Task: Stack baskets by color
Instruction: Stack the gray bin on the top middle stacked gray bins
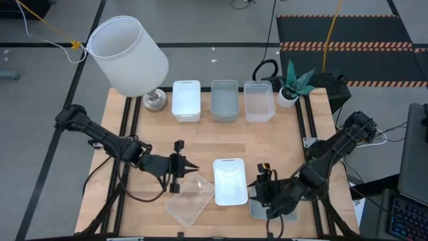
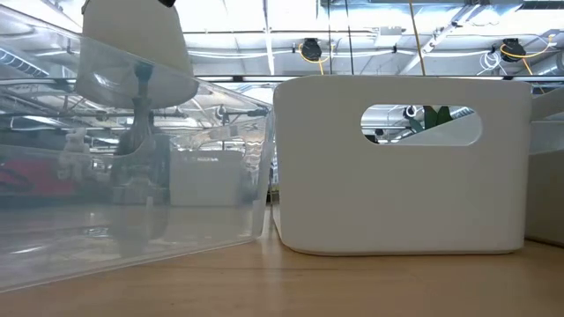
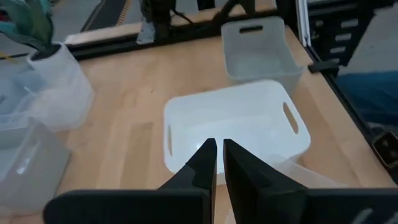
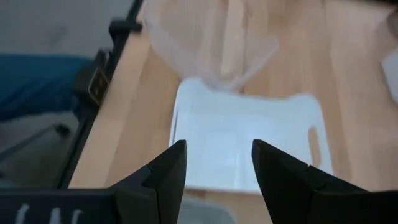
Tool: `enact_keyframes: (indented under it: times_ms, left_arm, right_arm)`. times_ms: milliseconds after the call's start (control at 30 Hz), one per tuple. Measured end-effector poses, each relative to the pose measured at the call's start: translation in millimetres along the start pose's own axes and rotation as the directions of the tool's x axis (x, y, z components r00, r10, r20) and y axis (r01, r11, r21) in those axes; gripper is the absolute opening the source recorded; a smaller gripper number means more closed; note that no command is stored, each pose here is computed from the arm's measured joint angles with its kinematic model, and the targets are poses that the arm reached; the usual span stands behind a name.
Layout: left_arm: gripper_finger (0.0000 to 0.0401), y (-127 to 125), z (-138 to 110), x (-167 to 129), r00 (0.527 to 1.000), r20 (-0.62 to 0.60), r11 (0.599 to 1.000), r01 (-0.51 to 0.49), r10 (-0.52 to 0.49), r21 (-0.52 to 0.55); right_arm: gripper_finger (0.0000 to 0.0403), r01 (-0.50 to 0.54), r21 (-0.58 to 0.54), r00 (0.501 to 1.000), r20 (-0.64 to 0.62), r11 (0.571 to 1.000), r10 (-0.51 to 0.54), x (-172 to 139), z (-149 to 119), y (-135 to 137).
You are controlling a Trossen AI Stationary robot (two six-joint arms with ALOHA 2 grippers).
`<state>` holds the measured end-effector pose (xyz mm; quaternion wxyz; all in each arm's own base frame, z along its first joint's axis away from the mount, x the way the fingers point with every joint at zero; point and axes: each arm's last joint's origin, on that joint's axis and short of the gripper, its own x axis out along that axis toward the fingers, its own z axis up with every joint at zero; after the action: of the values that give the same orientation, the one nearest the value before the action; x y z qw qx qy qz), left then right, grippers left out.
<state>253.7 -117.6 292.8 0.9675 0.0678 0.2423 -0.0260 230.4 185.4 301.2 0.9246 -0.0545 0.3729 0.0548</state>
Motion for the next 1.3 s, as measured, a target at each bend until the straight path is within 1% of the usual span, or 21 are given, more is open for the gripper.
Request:
enact_keyframes:
  times_ms: [167,233,333,400,467,533,600,800,900,1000,1100,1200,1300]
  left_arm:
    - [0.003,-7.1,-3.5,6.0,1.0,-0.02,1.0,0.013,-0.013,0.024]
    - [0.003,-7.3,-6.0,7.2,0.999,-0.037,0.999,0.014,-0.013,0.032]
    - [0.003,-5.4,-3.9,7.9,1.0,-0.024,1.0,0.007,-0.006,0.022]
    - [0.003,-4.9,-4.8,8.9,1.0,-0.031,1.0,0.005,-0.004,0.024]
    - [0.003,-4.6,-4.6,9.0,1.0,-0.03,1.0,0.004,-0.003,0.024]
    - [0.003,-4.0,-4.1,9.1,1.0,-0.026,1.0,0.002,-0.001,0.027]
    - [0.003,-2.8,-4.2,9.6,1.0,-0.028,1.0,-0.002,0.002,0.025]
    - [0.003,-2.8,-4.0,9.5,1.0,-0.026,1.0,-0.002,0.003,0.027]
    - [0.003,-2.8,-4.0,9.5,1.0,-0.026,1.0,-0.002,0.003,0.027]
    - [0.003,-2.8,-4.0,9.5,1.0,-0.026,1.0,-0.002,0.003,0.027]
    - [0.003,-2.8,-4.1,9.6,1.0,-0.026,1.0,-0.002,0.003,0.027]
    - [0.003,-2.8,-4.1,9.6,1.0,-0.027,1.0,-0.002,0.003,0.027]
    - [0.003,-2.8,-4.0,9.6,1.0,-0.026,1.0,-0.002,0.003,0.027]
  right_arm:
    - [0.0176,-0.015,0.042,0.989,-0.144,0.999,0.021,-0.6,-12.5,9.3]
    - [0.0176,0.004,0.056,0.98,-0.199,0.998,0.007,-1.6,-18.6,9.4]
    - [0.0176,0.052,0.064,0.96,-0.277,0.997,-0.033,-3.6,-27.8,7.5]
    - [0.0175,0.071,0.075,0.95,-0.309,0.995,-0.045,-0.3,-35.7,6.0]
    - [0.0171,0.087,0.057,0.937,-0.344,0.995,-0.062,5.1,-46.1,4.3]
    - [0.0166,0.08,0.042,0.92,-0.387,0.996,-0.058,10.8,-56.2,2.4]
    - [0.0159,0.067,0.051,0.903,-0.427,0.996,-0.039,16.3,-62.6,-1.8]
    - [0.0136,0.11,0.07,0.87,-0.49,0.991,-0.062,30.7,-74.5,-18.7]
    - [0.0124,0.084,0.102,0.857,-0.514,0.991,-0.02,37.3,-77.6,-24.7]
    - [0.0108,0.047,0.124,0.859,-0.512,0.991,0.023,44.5,-80.2,-28.7]
    - [0.0085,0.013,0.102,0.851,-0.523,0.995,0.042,50.8,-85.5,-34.0]
    - [0.0053,0.008,0.081,0.841,-0.54,0.997,0.037,53.8,-89.2,-39.4]
    - [0.0014,-0.02,0.081,0.83,-0.555,0.997,0.061,54.6,-90.3,-41.4]
